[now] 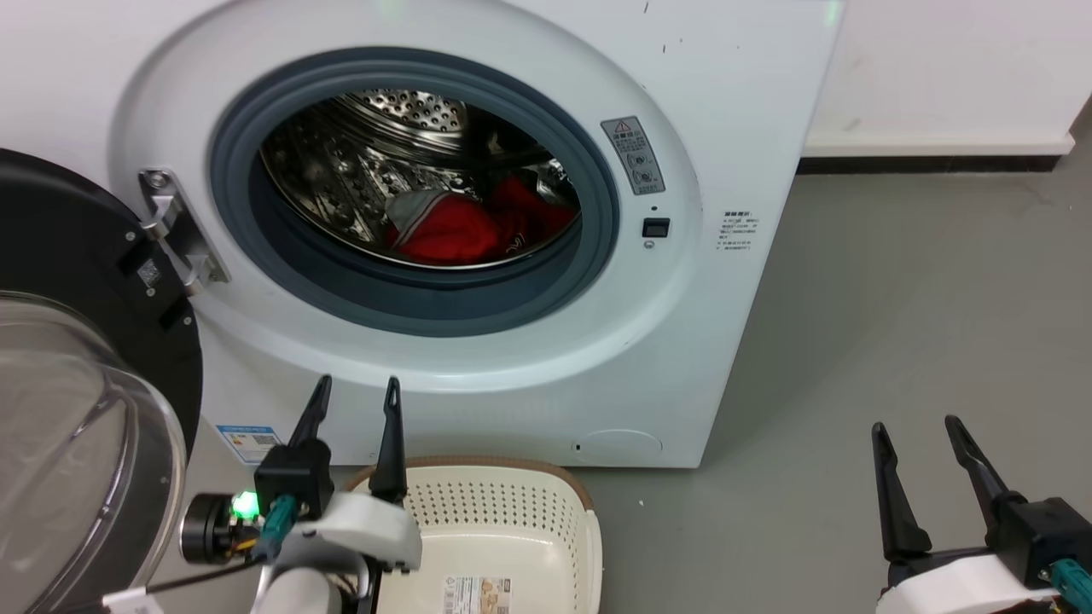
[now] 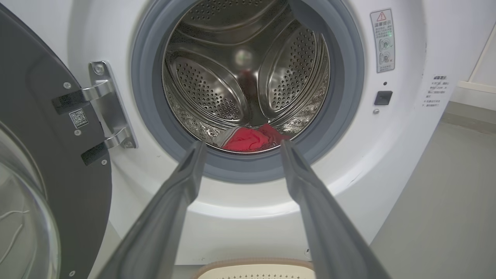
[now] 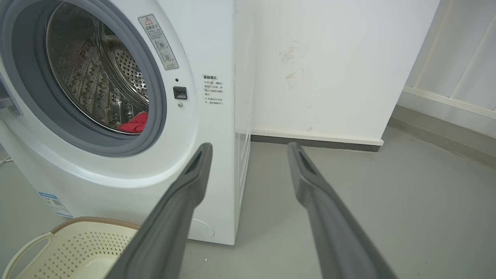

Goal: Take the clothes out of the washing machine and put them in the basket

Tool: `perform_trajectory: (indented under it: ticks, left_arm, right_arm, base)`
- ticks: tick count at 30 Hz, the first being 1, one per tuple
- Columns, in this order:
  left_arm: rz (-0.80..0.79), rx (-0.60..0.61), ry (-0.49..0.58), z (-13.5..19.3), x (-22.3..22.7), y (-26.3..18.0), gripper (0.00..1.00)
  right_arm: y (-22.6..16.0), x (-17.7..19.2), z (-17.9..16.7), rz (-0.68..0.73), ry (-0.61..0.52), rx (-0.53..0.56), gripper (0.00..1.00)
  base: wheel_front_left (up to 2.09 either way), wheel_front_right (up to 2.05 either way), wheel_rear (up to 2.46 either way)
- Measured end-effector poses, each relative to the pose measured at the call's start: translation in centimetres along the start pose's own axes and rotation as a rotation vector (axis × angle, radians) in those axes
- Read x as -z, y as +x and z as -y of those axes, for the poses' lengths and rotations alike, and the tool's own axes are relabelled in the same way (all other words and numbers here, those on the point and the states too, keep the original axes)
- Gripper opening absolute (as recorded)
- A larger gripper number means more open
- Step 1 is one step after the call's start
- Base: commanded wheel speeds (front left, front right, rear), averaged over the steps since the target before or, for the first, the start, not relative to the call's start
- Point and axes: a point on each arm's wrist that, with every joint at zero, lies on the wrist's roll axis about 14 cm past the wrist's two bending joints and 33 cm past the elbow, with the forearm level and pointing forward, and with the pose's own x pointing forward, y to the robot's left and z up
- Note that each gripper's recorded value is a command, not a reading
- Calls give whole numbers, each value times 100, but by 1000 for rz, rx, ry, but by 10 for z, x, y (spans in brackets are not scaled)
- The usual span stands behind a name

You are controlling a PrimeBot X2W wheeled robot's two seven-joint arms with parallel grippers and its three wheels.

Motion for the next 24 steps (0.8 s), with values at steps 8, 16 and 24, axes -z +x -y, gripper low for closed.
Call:
perform_trajectory:
  ticks: [8, 16, 24]
  left_arm:
    - [-26, 22, 4, 5, 7, 52, 100]
    - [-140, 61, 37, 6, 33, 126, 100]
    - [-279, 110, 91, 15, 74, 201, 100]
  right_arm:
    - [9, 10, 7, -27, 9, 23, 100]
    - [15, 29, 26, -63, 24, 84, 100]
    - [22, 54, 53, -110, 36, 169, 100]
  base:
    - [0, 0, 0]
    - [0, 0, 0]
    - [0, 0, 0]
